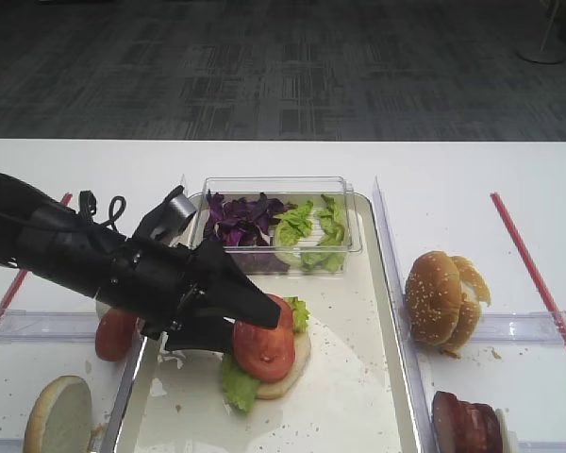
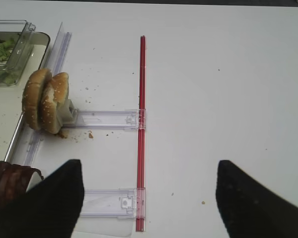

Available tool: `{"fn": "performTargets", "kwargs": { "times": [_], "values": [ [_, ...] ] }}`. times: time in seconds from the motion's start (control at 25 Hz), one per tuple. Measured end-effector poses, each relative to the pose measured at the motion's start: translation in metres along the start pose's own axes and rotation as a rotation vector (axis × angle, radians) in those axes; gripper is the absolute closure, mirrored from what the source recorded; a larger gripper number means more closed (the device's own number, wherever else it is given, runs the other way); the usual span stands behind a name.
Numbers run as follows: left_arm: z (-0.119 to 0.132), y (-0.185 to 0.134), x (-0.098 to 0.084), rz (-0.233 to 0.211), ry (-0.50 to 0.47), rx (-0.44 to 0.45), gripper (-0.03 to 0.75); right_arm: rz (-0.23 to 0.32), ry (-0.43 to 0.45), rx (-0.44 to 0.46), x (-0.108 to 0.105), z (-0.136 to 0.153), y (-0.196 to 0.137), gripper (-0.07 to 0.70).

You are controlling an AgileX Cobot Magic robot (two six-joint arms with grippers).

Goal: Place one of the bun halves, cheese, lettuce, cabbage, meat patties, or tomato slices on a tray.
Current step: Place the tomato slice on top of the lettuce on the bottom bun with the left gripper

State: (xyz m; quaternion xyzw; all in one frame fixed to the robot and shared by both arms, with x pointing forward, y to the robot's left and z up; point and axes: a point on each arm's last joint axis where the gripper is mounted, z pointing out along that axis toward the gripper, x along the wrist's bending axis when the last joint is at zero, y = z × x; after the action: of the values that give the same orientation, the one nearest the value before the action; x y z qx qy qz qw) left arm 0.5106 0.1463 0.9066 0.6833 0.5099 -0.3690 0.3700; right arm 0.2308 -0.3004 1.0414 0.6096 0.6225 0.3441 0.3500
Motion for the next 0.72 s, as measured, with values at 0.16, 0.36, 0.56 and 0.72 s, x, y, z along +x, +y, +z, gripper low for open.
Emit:
{"fn": "performTargets", "kwargs": {
  "times": [0.16, 0.36, 0.56, 0.72],
  "values": [
    [-0.009, 0.007, 0.002, 0.002, 0.009, -0.015, 0.23, 0.0, 0.0, 0.0, 0.0, 0.0, 0.0, 0.061],
    [-0.018, 0.012, 0.003, -0.011, -0.002, -0.034, 0.23, 0.0, 0.0, 0.0, 0.0, 0.0, 0.0, 0.061],
    [-0.019, 0.016, 0.001, 0.012, 0.009, -0.015, 0.23, 0.0, 0.0, 0.0, 0.0, 0.0, 0.0, 0.061],
    [-0.021, 0.021, -0.002, 0.032, 0.013, -0.017, 0.23, 0.0, 0.0, 0.0, 0.0, 0.0, 0.0, 0.061]
  ]
}}
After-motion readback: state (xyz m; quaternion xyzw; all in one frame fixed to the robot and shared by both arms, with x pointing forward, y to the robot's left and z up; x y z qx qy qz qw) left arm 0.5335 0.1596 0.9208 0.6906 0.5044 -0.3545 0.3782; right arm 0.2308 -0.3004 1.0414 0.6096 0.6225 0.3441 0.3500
